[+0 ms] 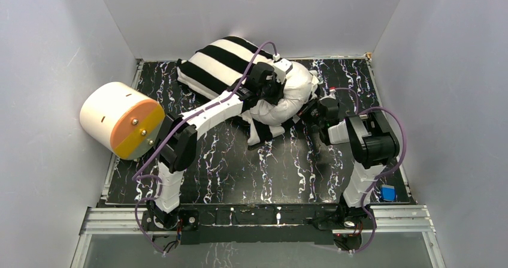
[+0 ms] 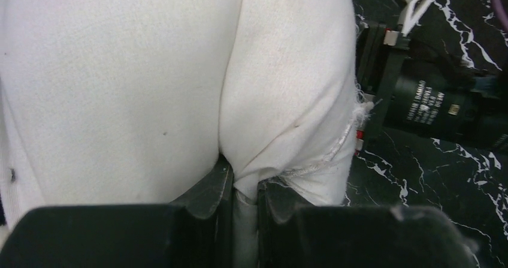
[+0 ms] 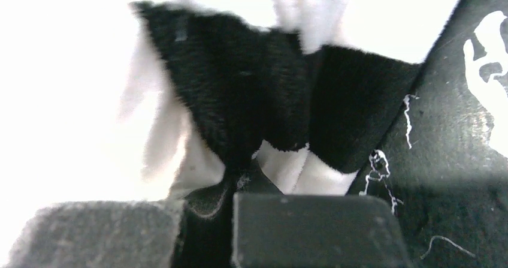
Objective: Put the pillow into the pillowcase
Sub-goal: Stuff the pillow into the pillowcase.
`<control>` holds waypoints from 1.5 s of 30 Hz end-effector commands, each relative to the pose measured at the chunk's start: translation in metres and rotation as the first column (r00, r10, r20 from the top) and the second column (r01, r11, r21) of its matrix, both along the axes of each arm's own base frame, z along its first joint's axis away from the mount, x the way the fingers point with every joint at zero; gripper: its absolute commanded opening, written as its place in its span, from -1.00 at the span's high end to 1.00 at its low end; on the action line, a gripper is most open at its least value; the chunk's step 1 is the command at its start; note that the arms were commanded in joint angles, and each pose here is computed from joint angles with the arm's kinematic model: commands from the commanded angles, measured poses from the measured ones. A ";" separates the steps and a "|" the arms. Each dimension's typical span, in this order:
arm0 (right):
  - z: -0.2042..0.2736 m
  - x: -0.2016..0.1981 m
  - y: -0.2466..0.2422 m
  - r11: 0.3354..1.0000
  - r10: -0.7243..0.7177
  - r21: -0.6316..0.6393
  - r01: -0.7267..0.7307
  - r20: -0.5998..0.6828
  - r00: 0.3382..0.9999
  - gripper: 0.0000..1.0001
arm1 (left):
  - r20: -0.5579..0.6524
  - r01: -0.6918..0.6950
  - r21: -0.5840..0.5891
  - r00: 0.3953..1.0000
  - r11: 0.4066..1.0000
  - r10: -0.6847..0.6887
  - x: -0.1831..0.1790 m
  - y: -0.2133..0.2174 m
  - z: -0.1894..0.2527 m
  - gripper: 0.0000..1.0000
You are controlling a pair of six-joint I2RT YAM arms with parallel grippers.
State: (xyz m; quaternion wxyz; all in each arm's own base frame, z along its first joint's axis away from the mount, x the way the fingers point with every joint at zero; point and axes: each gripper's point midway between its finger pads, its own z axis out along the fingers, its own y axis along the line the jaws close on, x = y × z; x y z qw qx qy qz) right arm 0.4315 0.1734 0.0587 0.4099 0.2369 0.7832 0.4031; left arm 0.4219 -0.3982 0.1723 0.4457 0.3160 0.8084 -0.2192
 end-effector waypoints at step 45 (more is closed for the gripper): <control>0.182 -0.130 0.026 0.900 0.436 -0.120 -0.420 0.305 0.847 0.86 | -0.024 -0.198 -0.098 0.980 0.975 0.197 -0.041 0.063 0.031 -0.09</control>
